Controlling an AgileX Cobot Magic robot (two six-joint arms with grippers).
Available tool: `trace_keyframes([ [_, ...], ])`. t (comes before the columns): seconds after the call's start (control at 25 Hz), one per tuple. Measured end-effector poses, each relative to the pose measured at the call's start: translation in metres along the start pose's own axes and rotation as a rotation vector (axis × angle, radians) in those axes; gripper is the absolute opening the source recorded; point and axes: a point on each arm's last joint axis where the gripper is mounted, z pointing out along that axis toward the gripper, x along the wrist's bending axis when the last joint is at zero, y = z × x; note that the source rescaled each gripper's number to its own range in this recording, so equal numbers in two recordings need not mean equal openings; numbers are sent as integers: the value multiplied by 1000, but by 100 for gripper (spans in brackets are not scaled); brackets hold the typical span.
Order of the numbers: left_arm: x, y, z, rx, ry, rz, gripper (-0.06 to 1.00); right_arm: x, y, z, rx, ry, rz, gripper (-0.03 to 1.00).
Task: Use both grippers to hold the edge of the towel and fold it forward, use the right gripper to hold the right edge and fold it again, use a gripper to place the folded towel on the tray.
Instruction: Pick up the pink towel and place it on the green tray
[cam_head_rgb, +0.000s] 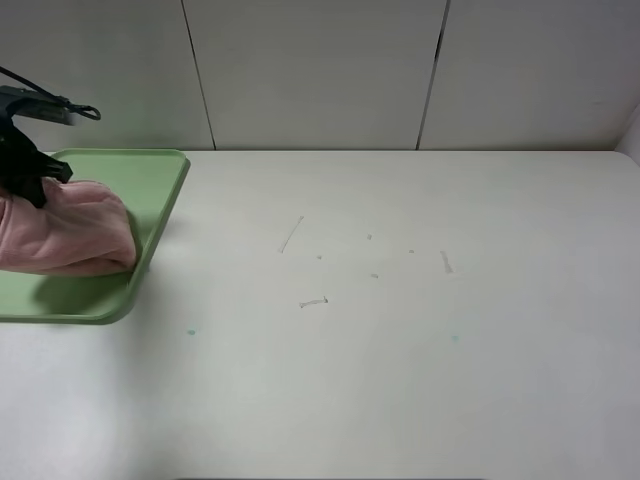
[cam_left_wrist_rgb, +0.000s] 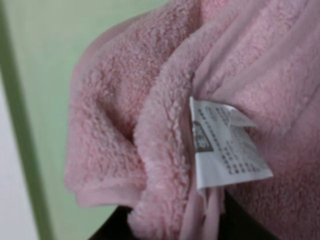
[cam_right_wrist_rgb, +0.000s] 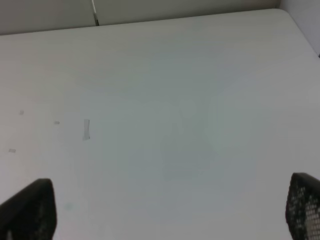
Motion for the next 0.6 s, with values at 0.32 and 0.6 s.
trace_keyframes([
  [0.32, 1, 0, 9, 12, 1, 4, 19, 0, 0, 0, 0, 0, 0, 100],
  [0.6, 5, -1, 11, 12, 4, -19, 68, 0, 0, 0, 0, 0, 0, 100],
])
